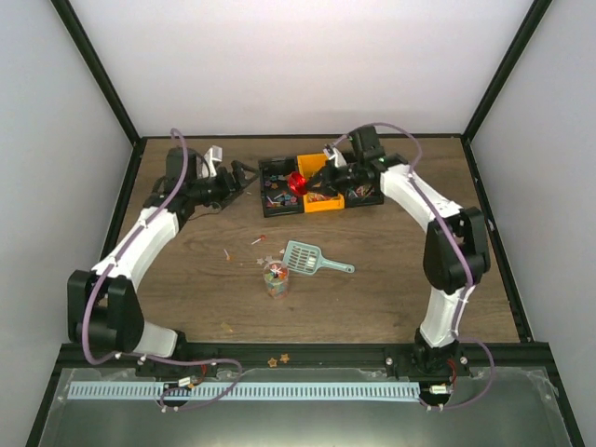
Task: Pack the candies
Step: Close the bottle lid on the packing bottle.
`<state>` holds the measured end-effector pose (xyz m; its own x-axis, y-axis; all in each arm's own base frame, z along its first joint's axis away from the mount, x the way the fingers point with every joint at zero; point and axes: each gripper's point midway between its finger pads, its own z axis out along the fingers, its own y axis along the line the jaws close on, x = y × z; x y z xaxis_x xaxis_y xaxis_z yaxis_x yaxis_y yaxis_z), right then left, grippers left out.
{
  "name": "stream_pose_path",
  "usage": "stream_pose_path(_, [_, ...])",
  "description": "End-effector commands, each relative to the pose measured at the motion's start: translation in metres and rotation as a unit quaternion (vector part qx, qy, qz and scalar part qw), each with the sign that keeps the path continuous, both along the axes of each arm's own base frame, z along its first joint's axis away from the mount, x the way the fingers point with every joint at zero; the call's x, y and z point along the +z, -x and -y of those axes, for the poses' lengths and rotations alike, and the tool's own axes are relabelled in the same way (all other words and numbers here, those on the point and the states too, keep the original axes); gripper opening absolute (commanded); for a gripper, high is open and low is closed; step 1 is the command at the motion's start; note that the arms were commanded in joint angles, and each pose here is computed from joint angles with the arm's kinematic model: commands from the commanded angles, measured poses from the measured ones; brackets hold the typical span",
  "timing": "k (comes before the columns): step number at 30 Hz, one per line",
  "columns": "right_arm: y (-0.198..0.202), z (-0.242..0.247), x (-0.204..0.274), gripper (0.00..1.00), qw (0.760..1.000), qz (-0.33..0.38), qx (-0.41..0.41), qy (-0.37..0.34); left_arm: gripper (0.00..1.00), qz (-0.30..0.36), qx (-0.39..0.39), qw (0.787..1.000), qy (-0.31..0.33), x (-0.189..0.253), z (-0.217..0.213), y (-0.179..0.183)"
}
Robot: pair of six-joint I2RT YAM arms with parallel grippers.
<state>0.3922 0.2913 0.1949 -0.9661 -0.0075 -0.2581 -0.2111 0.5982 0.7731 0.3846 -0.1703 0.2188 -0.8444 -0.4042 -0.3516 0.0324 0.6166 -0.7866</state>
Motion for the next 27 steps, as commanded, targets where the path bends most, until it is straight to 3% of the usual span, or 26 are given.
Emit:
stream_pose_path(1, [0.042, -0.021, 0.074, 0.01, 0.963, -0.016, 0.13, -0.237, 1.0, 0.186, -0.106, 0.962, 0.171, 0.119, 0.043, 0.016])
stream_pose_path(8, [0.078, -0.013, 0.119, 0.01, 0.926, 0.0, 0.204, -0.319, 1.0, 0.222, -0.185, 0.925, 0.245, 0.149, 0.067, 0.049])
stream_pose_path(19, [0.084, -0.008, 0.14, 0.01, 0.901, 0.001, 0.196, -0.388, 1.0, 0.224, -0.215, 0.919, 0.241, 0.139, 0.093, 0.053])
stream_pose_path(27, [0.081, -0.011, 0.137, 0.01, 0.906, 0.007, 0.204, -0.372, 1.0, 0.215, -0.23, 0.921, 0.23, 0.135, 0.115, 0.051])
